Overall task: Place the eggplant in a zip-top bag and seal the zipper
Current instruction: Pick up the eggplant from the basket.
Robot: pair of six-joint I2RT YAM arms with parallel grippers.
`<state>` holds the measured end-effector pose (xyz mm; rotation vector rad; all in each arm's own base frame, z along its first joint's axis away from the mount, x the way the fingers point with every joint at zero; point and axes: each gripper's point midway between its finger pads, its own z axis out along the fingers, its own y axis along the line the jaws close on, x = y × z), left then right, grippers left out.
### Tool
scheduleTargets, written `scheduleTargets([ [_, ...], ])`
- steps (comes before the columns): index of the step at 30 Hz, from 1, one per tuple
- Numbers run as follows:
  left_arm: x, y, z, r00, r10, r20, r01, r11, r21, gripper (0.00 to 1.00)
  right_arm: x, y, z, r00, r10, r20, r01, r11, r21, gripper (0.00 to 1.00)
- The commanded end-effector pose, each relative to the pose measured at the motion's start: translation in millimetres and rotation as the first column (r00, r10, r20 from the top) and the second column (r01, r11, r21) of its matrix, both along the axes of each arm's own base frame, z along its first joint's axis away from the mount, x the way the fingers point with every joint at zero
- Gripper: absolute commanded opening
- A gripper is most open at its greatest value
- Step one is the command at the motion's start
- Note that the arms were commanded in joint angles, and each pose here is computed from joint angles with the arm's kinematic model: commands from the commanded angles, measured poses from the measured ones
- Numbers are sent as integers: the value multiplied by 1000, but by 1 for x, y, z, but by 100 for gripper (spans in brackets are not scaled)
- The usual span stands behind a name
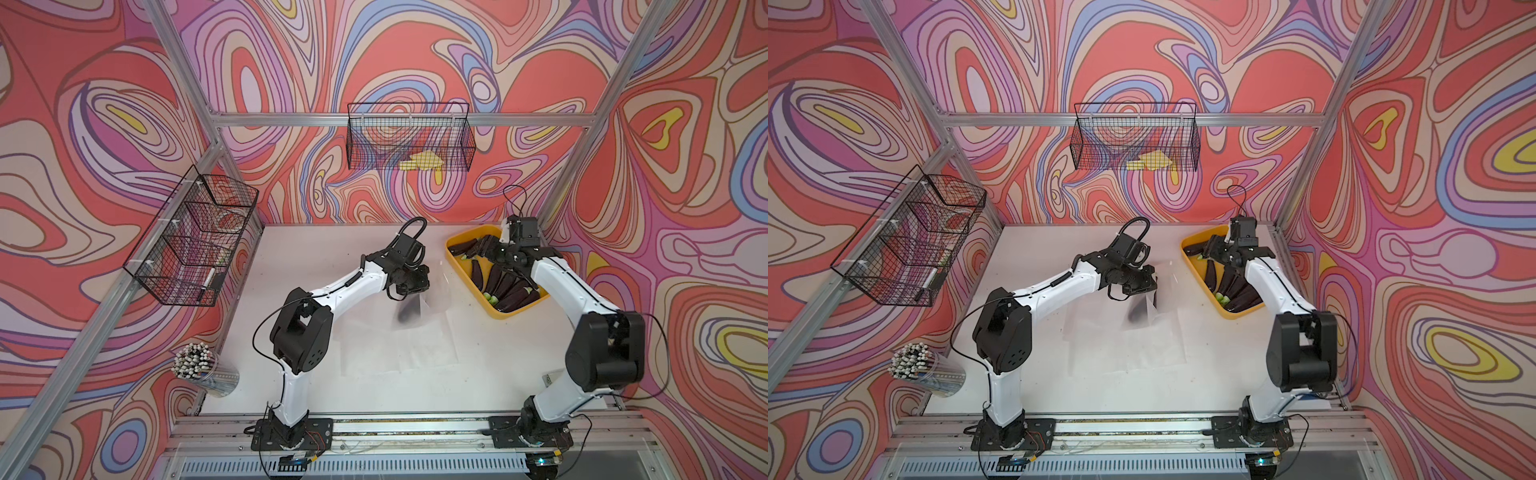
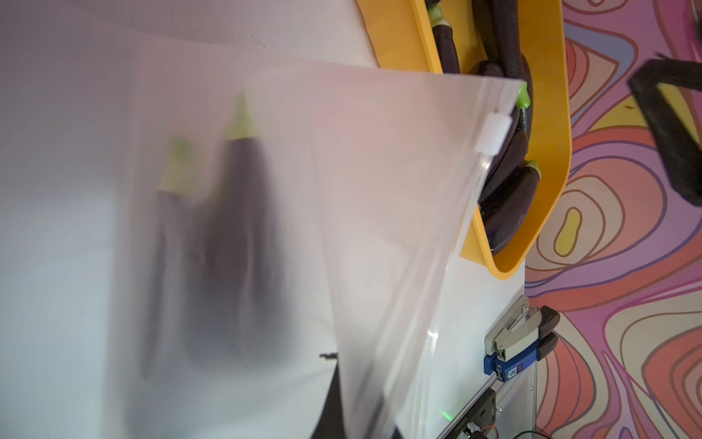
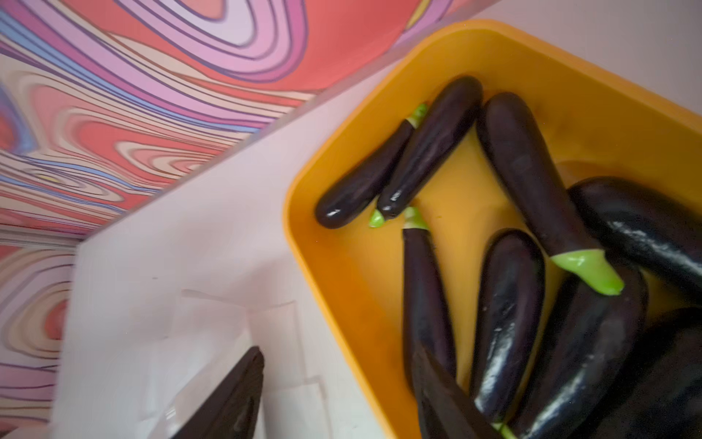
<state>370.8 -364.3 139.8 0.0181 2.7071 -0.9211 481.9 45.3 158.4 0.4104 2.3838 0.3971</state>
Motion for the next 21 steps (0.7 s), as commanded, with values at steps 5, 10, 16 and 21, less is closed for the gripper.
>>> scheduleTargets([
  [5, -5, 1, -3, 1000, -10, -4, 10, 1000, 5, 0, 4, -7, -75, 977, 50, -208, -75, 991, -112, 64],
  [10, -5, -1, 1, 1000, -14, 4, 15, 1000, -10, 0, 3, -10, -105, 959, 45, -281, -85, 988, -131, 63],
  [16, -6, -1, 7, 1000, -18, 13, 18, 1000, -21, 0, 3, -3, -123, 947, 77, -313, -113, 989, -98, 44],
  [21, -6, 1, 7, 1000, -12, 17, 12, 1000, -13, 0, 3, -4, -119, 944, 79, -319, -117, 988, -102, 36],
])
